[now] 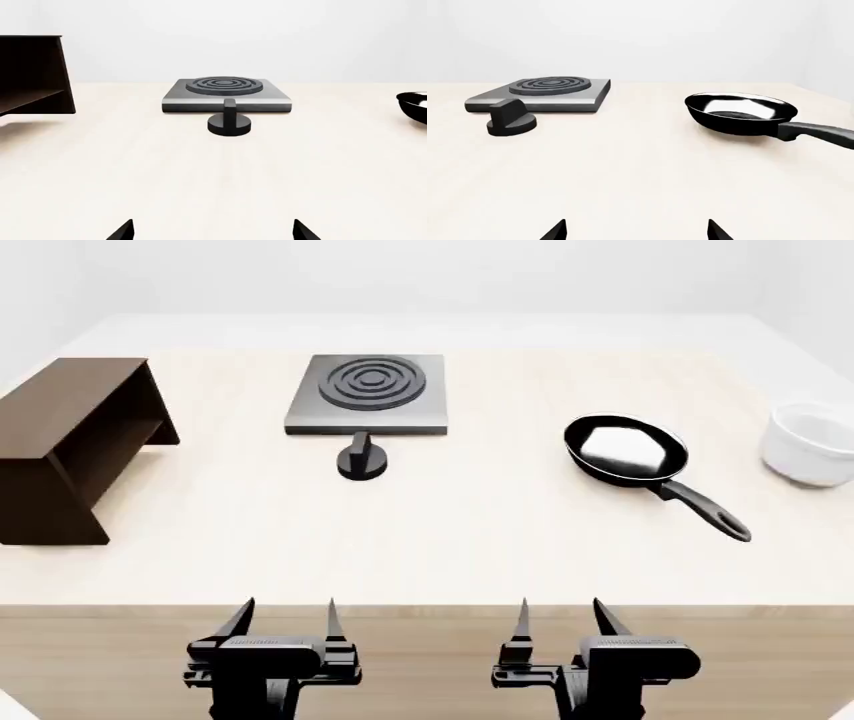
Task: Turn on the stove and put the frying pan on it.
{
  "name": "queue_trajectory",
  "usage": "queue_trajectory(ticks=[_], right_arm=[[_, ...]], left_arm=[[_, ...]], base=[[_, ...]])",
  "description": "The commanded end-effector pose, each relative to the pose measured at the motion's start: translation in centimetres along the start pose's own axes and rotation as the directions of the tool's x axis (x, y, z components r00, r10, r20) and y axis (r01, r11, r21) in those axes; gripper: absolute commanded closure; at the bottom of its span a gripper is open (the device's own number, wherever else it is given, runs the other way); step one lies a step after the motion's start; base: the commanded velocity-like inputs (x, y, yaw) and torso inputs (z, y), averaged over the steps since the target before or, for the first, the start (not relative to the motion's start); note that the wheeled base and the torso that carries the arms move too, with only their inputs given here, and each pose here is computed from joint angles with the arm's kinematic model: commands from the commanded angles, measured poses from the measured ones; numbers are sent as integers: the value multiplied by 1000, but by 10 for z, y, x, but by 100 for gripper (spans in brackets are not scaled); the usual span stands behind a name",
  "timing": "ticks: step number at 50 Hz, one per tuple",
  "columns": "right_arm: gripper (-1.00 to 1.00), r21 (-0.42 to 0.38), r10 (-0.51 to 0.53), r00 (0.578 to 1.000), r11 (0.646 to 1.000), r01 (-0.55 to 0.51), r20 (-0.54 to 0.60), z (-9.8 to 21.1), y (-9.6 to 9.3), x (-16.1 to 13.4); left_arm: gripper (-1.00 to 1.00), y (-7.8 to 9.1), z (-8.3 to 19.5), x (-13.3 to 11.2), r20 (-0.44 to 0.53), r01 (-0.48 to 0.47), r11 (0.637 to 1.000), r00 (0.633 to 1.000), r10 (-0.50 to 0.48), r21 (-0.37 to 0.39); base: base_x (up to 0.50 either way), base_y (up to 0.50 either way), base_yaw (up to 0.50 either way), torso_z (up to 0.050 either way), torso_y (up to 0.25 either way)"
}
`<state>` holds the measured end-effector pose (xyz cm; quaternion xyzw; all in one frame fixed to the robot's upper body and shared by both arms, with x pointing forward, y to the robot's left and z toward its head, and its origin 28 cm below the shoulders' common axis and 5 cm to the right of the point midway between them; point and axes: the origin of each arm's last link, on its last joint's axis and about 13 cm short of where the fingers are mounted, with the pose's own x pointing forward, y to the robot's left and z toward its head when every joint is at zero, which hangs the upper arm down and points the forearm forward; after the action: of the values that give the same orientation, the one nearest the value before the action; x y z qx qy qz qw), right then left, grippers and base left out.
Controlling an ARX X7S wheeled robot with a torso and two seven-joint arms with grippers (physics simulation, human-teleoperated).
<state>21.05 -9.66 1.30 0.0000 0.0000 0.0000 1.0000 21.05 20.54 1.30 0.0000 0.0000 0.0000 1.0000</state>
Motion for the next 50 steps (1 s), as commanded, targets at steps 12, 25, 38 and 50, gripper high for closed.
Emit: queue_trajectory(ticks=[12,25,38,50], right_arm=[[-100,-1,24,998,1000,-24,51,3,1,-2],[-100,-16,-68,992,997,70,110,32,-8,6],[-100,54,-43,980,998,33,193,67,-13,1],[-100,61,-44,980,998,33,195,69,-14,1]], left_arm=[[-100,0,0,0,-2,0,1000,1000,0,11],[-100,7,27,6,33,-51,997,998,49,54],[-100,11,59,5,106,-33,998,994,26,61],[-100,11,55,5,101,-31,997,995,24,67]], base=[[0,0,0,0,0],[0,0,0,0,0],[143,0,0,0,0],[500,0,0,0,0]])
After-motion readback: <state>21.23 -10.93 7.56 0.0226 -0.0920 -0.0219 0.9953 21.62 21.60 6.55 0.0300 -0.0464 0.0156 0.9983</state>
